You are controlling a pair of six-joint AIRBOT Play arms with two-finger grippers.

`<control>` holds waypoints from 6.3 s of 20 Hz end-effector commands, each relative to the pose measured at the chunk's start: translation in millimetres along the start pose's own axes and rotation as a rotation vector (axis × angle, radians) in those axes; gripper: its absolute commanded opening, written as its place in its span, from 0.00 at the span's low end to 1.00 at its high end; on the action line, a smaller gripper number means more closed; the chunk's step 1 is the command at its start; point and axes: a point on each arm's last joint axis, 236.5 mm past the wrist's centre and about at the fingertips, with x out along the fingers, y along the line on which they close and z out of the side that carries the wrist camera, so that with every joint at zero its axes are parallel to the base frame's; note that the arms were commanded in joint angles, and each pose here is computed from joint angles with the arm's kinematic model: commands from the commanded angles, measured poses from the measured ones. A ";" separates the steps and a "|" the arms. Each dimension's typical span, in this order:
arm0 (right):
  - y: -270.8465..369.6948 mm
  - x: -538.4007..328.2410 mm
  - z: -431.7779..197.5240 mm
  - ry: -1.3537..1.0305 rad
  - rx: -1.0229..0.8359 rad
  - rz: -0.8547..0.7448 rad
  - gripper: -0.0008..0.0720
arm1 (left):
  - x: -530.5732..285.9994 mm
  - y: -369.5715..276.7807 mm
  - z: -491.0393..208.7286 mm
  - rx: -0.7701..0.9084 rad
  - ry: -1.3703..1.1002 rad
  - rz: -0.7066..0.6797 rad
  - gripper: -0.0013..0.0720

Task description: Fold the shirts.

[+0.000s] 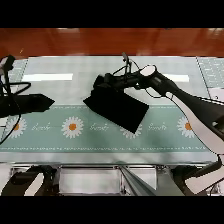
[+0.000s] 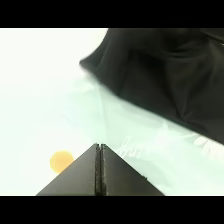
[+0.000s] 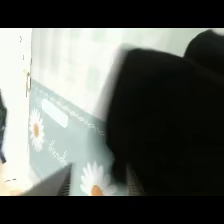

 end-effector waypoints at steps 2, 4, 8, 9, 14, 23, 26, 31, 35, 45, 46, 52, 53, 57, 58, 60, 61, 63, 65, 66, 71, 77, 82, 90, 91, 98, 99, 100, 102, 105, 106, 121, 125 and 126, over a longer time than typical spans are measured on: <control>11.2 -3.6 -24.8 0.148 0.021 0.065 0.58 | 7.4 0.5 3.3 -0.049 -0.074 -0.024 0.06; 18.9 -43.0 -21.6 0.182 0.015 0.067 0.57 | 0.9 7.4 35.3 -0.052 -0.207 0.001 0.06; 2.3 -175.2 -14.4 0.154 -0.112 -0.206 0.57 | -40.7 17.7 89.3 -0.079 -0.398 0.040 0.06; -20.1 -219.0 -17.5 0.125 -0.132 -0.402 0.57 | -50.0 20.2 96.9 -0.083 -0.425 0.050 0.06; -120.6 -393.2 -68.5 -0.270 0.066 -1.108 0.57 | -36.5 13.3 76.3 -0.145 -0.340 -0.002 0.06; -180.1 -208.9 -151.3 -0.198 0.471 -0.385 0.59 | 23.5 -11.6 5.9 -0.141 -0.123 -0.091 0.06; -180.2 -182.4 -140.9 -0.187 0.529 -0.254 0.59 | 25.4 -12.1 3.1 -0.140 -0.115 -0.093 0.06; -178.1 -138.8 -136.4 -0.107 0.538 -0.195 0.58 | 25.2 -11.0 6.8 -0.141 -0.131 -0.090 0.06; -160.8 -101.6 -121.0 -0.038 0.467 -0.191 0.56 | 24.8 -10.6 8.9 -0.141 -0.140 -0.088 0.06; -7.0 -128.3 7.3 -0.045 -0.044 -0.133 0.05 | 24.2 -9.1 14.0 -0.142 -0.162 -0.084 0.06; 7.5 -138.4 18.2 -0.054 -0.088 -0.153 0.05 | 24.2 -9.1 14.1 -0.142 -0.163 -0.084 0.06; 60.1 -213.4 61.4 -0.126 -0.260 -0.291 0.05 | 24.4 -9.7 12.2 -0.142 -0.155 -0.086 0.06; 63.0 -229.9 64.5 -0.131 -0.263 -0.299 0.05 | 24.5 -10.5 10.6 -0.143 -0.148 -0.089 0.06; 46.8 -319.4 88.9 -0.265 -0.196 -0.388 0.05 | 23.8 -21.5 3.2 -0.162 -0.111 -0.133 0.06; 40.6 -343.9 91.6 -0.301 -0.170 -0.402 0.05 | 23.8 -21.4 3.4 -0.162 -0.112 -0.133 0.06; 27.7 -389.4 91.8 -0.367 -0.113 -0.423 0.05 | 23.8 -21.3 3.4 -0.162 -0.112 -0.132 0.06; 21.0 -412.0 89.5 -0.398 -0.083 -0.436 0.05 | 23.8 -21.3 3.4 -0.162 -0.112 -0.132 0.06; 6.7 -453.5 81.5 -0.453 -0.023 -0.467 0.05 | 23.3 -24.9 1.3 -0.168 -0.100 -0.146 0.06; -7.0 -489.7 69.3 -0.496 0.033 -0.502 0.05 | 21.1 -29.3 -0.9 -0.164 -0.086 -0.160 0.06; -13.8 -505.1 62.6 -0.513 0.063 -0.516 0.05 | 20.8 -29.5 -0.4 -0.163 -0.087 -0.160 0.06; -58.0 -564.3 13.2 -0.518 0.252 -0.619 0.04 | 20.5 -28.4 3.4 -0.137 -0.105 -0.155 0.06; -130.6 -612.2 -98.4 -0.405 0.608 -0.962 0.05 | 18.3 -22.7 22.5 -0.144 -0.189 -0.138 0.06; -164.9 -612.9 -218.5 -0.341 0.959 -1.068 0.05 | 15.6 -17.5 38.6 -0.151 -0.259 -0.123 0.06; -178.0 -567.1 -345.5 -0.148 1.316 -1.143 0.05 | 14.0 -14.9 45.9 -0.135 -0.293 -0.113 0.06; -177.8 -564.9 -349.2 -0.138 1.323 -1.147 0.05 | 13.8 -14.7 46.6 -0.136 -0.295 -0.112 0.06; -184.0 -562.5 -322.8 -0.228 1.261 -1.109 0.56 | 12.1 -3.9 78.3 -0.126 -0.394 -0.077 0.06; -185.7 -566.3 -305.1 -0.278 1.202 -1.102 0.48 | 11.0 -5.0 88.1 -0.123 -0.400 -0.078 0.06; -186.8 -569.8 -276.6 -0.349 1.119 -1.071 0.24 | 9.4 -6.8 100.0 -0.100 -0.409 -0.077 0.06; -180.6 -566.4 -193.7 -0.497 0.870 -0.940 0.05 | 5.0 -11.3 131.8 -0.075 -0.434 -0.080 0.06; -142.7 -514.7 -53.4 -0.574 0.451 -0.703 0.05 | 14.2 -29.2 170.6 -0.037 -0.385 -0.120 0.06; -126.9 -481.7 -19.6 -0.533 0.317 -0.659 0.05 | 23.8 -41.9 176.1 0.019 -0.344 -0.141 0.06; -151.2 -262.5 -6.3 0.112 -0.123 -1.045 0.05 | 138.4 18.7 31.9 -0.015 0.402 0.192 0.06; -151.2 -262.4 -6.0 0.110 -0.124 -1.045 0.05 | 138.7 18.6 32.6 -0.015 0.399 0.192 0.06; -151.2 -262.4 -6.0 0.110 -0.124 -1.045 0.05 | 138.7 18.6 32.6 -0.014 0.399 0.192 0.06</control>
